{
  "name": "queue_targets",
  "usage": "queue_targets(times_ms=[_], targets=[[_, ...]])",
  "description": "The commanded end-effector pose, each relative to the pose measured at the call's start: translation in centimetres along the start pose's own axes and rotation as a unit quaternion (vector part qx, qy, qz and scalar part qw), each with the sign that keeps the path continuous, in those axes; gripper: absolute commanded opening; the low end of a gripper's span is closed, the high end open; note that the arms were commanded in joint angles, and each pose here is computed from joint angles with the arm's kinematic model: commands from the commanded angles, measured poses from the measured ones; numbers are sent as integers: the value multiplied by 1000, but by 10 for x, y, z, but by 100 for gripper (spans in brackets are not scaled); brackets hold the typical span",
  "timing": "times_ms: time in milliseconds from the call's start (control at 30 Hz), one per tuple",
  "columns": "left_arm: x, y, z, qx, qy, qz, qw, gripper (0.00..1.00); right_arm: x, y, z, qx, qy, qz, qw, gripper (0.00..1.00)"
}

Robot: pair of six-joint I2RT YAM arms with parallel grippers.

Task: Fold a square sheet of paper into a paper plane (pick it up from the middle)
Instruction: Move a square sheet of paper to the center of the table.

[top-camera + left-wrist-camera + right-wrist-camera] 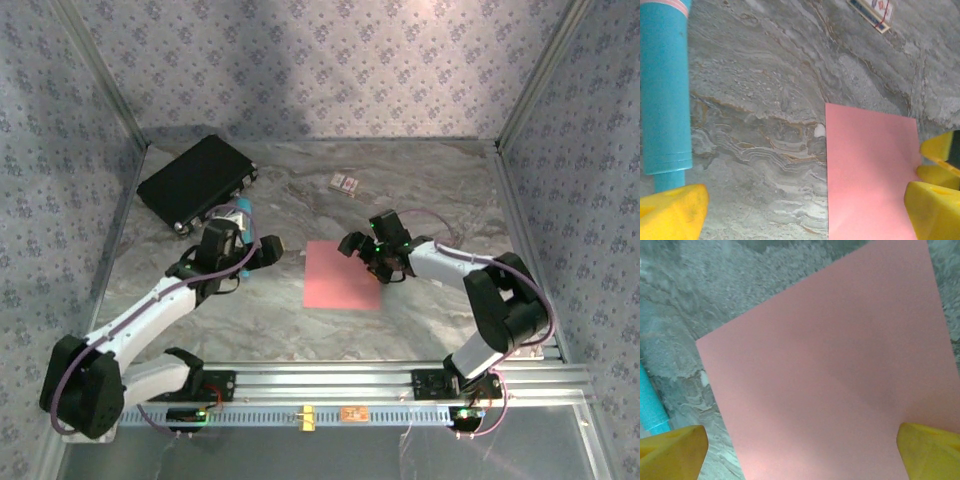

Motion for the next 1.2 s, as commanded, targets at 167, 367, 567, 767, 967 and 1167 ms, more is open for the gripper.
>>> queue_targets(times_ms=[167,367,567,767,967,1167], targets=[[-29,2,-54,-103,-16,72,992,99,35,20,-19,8,-11,-54,998,99],[-62,-7,-76,-111,18,142,983,90,49,28,-46,-24,-31,-70,997,99],[-91,-22,-100,-124,32,206,970,90,65,29,-69,-34,-53,-82,995,99],[-113,-34,-125,-139,27,245,959,89,79,31,-83,-47,-42,-93,994,99],[-133,-47,-125,-109,43,277,954,89,84,32,-88,-43,-34,-82,995,99],[-144,-55,-126,-112,44,299,947,89,84,31,-89,-37,-31,-74,996,99]])
Point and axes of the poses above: each hand's point on the last joint's axis, 136 mm out from that joint toward the fingers, its own x axis back along the fingers, its own z axis along the line the jaws close on, y = z × x, the point moved 7 cm from there along x, back along the fingers, and after that the axes turned 8 degrees about -x, right-handed, at the moved point
